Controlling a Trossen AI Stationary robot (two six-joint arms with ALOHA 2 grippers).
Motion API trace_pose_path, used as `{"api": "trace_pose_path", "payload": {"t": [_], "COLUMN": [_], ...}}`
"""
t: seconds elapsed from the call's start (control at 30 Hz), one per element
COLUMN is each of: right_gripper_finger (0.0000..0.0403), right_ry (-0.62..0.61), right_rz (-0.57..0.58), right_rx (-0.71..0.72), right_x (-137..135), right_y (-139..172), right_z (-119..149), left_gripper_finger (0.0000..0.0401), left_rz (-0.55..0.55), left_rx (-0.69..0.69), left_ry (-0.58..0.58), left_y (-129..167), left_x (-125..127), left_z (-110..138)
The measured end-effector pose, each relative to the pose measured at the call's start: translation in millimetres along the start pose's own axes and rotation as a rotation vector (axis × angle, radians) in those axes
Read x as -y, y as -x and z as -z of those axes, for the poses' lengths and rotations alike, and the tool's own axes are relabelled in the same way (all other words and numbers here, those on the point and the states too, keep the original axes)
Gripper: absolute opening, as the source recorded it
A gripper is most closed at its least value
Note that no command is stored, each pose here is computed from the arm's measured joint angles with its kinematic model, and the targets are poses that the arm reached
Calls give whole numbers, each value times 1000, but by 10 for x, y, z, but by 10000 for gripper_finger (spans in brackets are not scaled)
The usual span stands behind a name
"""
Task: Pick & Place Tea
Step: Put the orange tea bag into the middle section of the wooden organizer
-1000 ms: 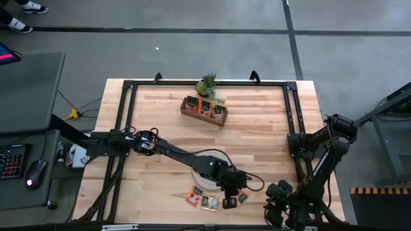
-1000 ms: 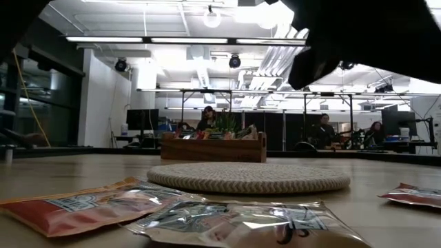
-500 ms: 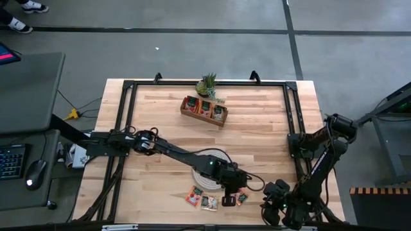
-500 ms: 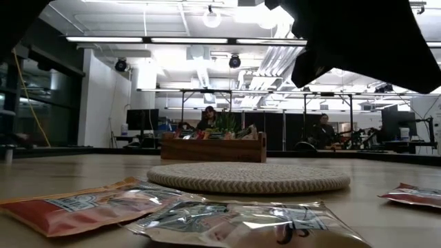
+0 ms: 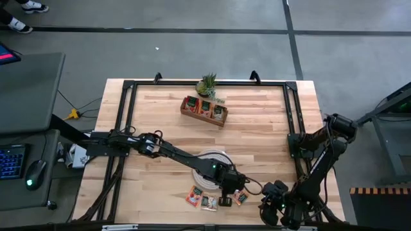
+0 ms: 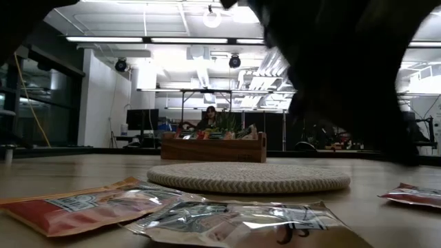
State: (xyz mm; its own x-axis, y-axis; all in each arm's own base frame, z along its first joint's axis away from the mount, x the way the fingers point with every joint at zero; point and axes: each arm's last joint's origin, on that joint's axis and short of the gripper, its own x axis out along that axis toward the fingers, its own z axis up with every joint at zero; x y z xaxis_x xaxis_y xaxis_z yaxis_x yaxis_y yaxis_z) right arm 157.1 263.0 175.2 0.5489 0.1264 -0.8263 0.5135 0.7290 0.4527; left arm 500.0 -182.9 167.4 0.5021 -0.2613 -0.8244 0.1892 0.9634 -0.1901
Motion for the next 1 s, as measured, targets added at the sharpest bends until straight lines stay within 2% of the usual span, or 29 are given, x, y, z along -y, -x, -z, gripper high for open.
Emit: {"api": "trace_pose_path", "payload": {"t": [0.07,0.33,0.53,0.77,0.9,1.0], "right_gripper_finger": [155,155,155,171,195,216], "right_ry": [-5,-21,-120,-289,-322,-338], "right_rz": [2,-17,-64,2,84,100], "right_rx": [1,-4,37,43,26,19], "right_x": [-1,-25,-95,-51,29,44], "right_y": [-7,-15,-77,-207,-229,-227], "right_z": [-16,-31,-187,-515,-573,-567], "left_gripper_finger": [0,0,0,0,0,0], "left_rz": [15,15,12,31,17,-2], "left_rx": [38,0,-21,-36,-39,-31], "left_ry": [-3,10,58,146,182,205], "left_y": [21,-133,-189,-299,-330,-335], "left_x": [15,-11,-36,-132,-146,-151], "left_z": [-51,29,105,211,247,249]}}
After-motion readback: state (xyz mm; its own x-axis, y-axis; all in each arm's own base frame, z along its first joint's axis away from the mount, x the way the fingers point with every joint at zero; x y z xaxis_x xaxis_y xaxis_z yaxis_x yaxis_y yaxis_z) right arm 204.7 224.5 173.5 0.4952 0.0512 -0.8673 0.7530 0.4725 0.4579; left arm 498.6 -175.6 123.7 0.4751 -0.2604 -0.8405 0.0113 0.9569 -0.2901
